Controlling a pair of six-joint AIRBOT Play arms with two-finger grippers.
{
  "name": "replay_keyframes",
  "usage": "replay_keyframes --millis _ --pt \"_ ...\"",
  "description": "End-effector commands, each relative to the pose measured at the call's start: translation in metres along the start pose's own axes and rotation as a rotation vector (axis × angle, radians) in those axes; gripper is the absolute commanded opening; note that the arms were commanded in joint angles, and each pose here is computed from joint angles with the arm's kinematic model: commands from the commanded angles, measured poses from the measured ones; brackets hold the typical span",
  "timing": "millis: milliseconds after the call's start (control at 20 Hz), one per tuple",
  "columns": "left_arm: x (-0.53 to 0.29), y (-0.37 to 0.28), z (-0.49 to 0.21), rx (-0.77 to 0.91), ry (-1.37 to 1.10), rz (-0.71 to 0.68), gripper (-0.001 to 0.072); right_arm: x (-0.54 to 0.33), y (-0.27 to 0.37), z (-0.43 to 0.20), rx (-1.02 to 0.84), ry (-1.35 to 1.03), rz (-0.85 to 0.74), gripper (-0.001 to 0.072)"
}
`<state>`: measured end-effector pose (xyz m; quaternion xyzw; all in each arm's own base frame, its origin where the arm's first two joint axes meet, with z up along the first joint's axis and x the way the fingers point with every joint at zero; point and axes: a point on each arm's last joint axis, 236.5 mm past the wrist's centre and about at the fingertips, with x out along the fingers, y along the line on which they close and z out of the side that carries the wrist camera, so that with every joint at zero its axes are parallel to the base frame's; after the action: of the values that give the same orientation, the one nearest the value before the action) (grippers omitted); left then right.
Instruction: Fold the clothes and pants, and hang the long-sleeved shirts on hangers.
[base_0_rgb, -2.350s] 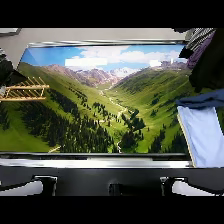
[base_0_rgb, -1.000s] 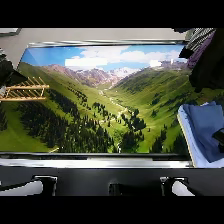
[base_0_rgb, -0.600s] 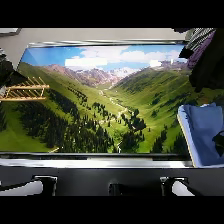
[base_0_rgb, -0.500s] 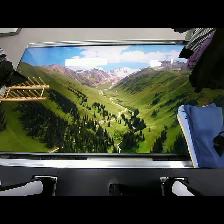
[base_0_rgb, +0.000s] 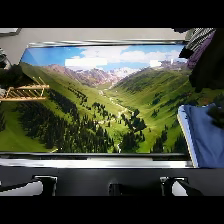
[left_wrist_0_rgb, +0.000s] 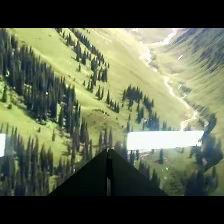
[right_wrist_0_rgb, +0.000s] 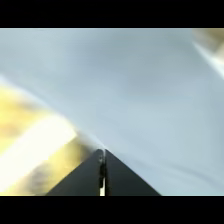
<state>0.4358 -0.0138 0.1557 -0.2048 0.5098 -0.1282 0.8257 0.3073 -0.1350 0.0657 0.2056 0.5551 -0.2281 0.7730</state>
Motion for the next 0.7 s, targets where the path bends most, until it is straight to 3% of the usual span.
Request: replay_keyframes --millis 0,300,650 --pt "0.040 0.010 -0.034 0.076 0.118 0.075 0.0013 -0.024 0.135 -0.016 -0.282 -0.059 0.316 0.0030" --pt "0.091 -0.012 -0.113 0.268 0.259 0.043 0.0013 -0.021 0.207 -0.073 -0.543 -0.010 0.357 0.0029" --pt "0.101 -0.016 -0.126 0.318 0.289 0.072 0.0015 -0.019 0.201 -0.072 -0.564 -0.015 0.327 0.0030"
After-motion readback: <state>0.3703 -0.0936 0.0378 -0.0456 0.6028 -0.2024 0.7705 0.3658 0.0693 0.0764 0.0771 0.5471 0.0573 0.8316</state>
